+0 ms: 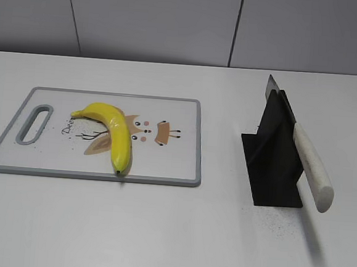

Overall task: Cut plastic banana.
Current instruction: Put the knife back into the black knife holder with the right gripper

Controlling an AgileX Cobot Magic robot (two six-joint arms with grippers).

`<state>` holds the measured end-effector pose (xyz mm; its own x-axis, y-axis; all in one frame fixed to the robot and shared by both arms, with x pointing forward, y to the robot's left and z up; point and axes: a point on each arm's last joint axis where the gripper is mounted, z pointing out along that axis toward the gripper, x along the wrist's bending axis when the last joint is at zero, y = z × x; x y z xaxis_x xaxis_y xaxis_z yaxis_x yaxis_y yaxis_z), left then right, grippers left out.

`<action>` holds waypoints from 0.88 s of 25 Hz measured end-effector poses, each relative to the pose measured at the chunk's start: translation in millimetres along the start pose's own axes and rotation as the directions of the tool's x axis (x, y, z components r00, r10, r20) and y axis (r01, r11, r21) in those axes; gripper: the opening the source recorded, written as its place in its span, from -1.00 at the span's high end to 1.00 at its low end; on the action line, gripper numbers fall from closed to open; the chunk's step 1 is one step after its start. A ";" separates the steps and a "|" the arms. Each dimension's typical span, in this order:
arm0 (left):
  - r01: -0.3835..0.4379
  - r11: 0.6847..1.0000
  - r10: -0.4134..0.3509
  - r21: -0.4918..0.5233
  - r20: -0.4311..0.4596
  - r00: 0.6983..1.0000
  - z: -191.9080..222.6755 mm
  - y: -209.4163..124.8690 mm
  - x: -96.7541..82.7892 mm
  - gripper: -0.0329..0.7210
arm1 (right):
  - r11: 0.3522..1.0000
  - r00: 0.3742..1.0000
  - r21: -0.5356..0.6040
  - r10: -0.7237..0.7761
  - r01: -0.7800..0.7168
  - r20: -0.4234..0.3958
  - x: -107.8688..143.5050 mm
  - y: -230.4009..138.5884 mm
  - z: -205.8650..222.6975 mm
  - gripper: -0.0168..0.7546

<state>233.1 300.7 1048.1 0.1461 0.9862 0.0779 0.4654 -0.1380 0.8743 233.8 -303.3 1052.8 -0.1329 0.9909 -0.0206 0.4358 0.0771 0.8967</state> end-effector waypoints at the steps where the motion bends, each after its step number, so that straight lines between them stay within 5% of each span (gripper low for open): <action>1: 0.001 1.000 -0.001 0.000 0.000 1.000 0.0 0.0 0.0 -0.65 | 1.000 1.000 0.000 0.005 -0.005 0.012 0.1 0.0 0.0 -0.55; 22: 0.000 1.000 0.000 0.000 0.000 1.000 0.0 0.0 0.0 -0.65 | 1.000 0.999 0.000 0.023 -0.023 0.049 0.3 0.0 -0.1 -0.55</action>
